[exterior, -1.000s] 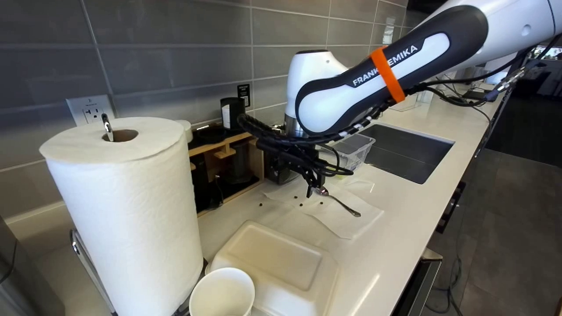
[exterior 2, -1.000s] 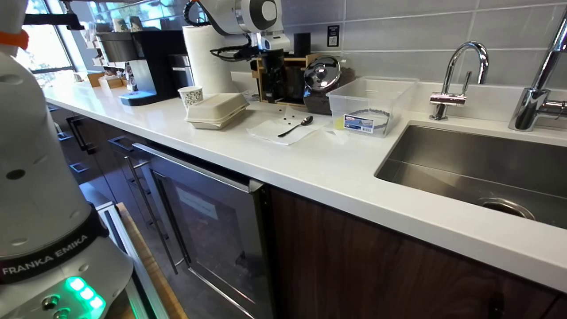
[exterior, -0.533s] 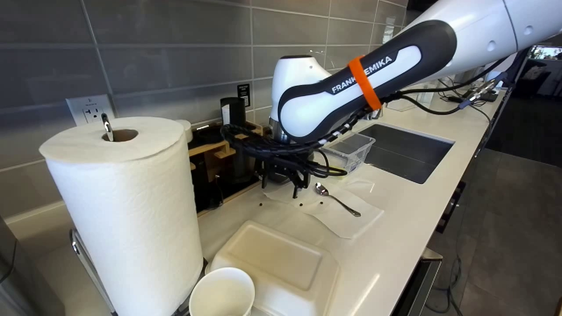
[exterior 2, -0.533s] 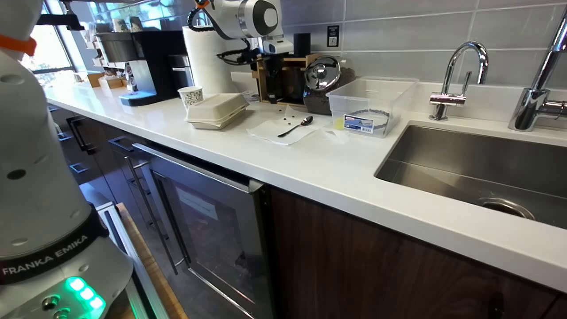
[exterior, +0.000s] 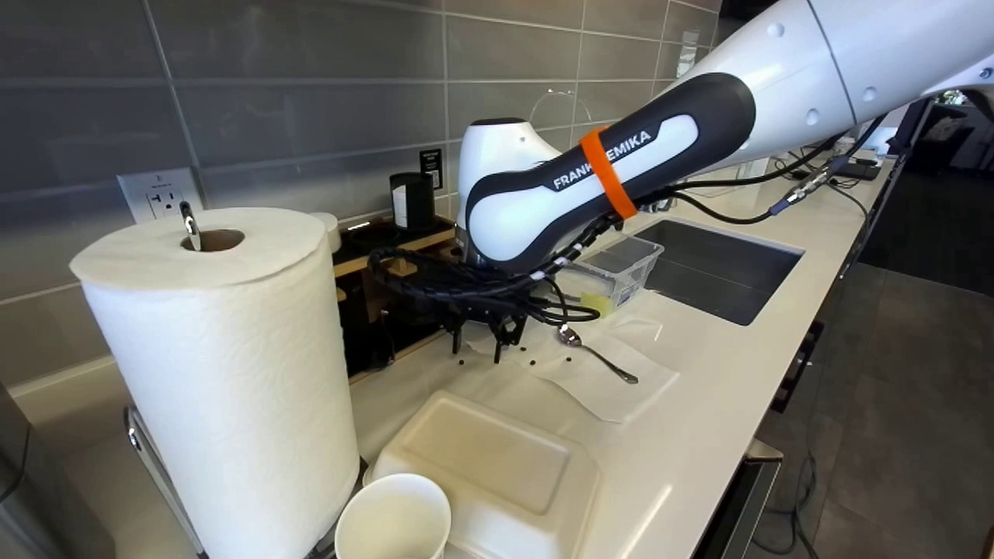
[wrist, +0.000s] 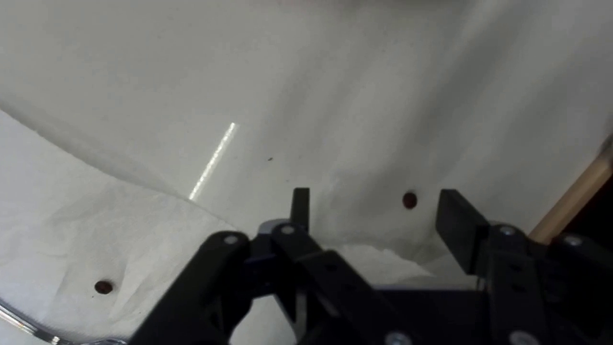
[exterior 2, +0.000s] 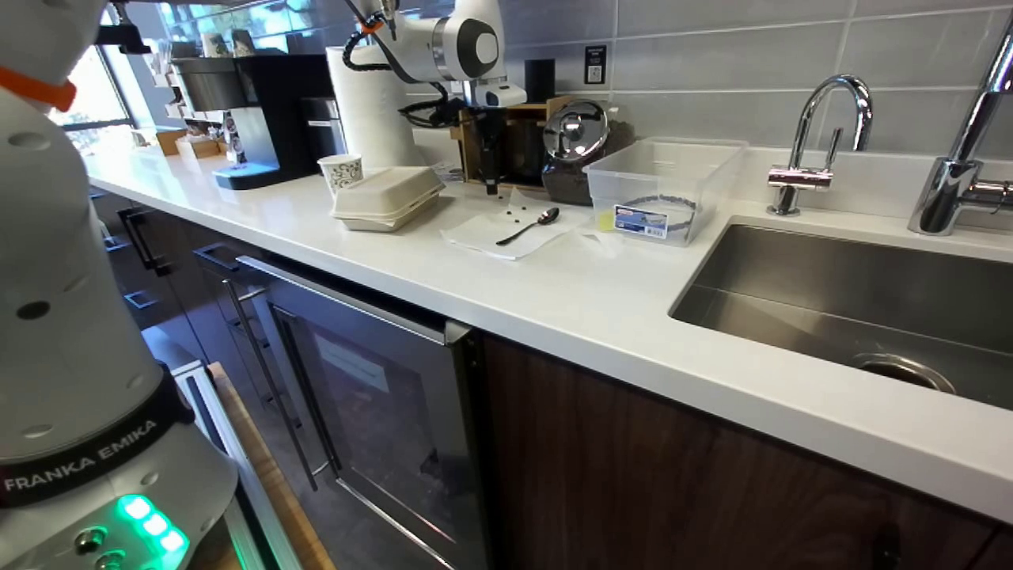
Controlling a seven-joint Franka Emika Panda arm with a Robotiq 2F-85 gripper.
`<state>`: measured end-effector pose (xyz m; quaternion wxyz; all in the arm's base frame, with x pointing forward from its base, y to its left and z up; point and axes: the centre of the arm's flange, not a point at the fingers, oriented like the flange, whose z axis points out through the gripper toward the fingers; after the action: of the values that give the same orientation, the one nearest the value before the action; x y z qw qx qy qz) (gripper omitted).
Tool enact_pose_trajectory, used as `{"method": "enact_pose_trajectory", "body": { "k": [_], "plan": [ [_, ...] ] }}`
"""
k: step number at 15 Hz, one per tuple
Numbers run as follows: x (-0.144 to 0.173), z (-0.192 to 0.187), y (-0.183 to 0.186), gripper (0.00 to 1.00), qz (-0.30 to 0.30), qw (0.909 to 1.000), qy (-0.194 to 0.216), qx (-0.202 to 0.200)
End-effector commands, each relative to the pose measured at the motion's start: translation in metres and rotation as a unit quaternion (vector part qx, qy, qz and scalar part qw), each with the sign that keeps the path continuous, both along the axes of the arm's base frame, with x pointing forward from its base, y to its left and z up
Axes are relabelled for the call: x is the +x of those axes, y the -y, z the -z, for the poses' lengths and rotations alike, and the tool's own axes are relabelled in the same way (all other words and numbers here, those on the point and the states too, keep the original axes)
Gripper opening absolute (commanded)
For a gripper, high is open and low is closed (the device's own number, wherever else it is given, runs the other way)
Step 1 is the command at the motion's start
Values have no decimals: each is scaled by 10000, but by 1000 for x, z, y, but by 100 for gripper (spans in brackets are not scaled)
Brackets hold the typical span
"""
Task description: Move one small black object to the right.
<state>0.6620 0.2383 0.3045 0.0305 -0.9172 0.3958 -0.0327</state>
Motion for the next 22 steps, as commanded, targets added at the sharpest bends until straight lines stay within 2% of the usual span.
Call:
{"method": "enact_pose_trajectory", "body": {
  "k": [1, 2, 3, 6, 14, 18, 22],
  "plan": [
    [12, 1, -15, 60, -190, 9997, -144, -71],
    [14, 2, -18, 59, -220, 9996, -178, -80],
    [16, 2, -20, 52, -226, 9994, -223, -122],
    [22, 3, -21, 40, -212, 9990, -325, -208],
    [45, 8, -22, 42, -290, 9986, -384, -219],
    [46, 12, -27, 33, -333, 9984, -409, -217],
    [46, 17, -24, 34, -299, 9986, -389, -201]
  ]
}}
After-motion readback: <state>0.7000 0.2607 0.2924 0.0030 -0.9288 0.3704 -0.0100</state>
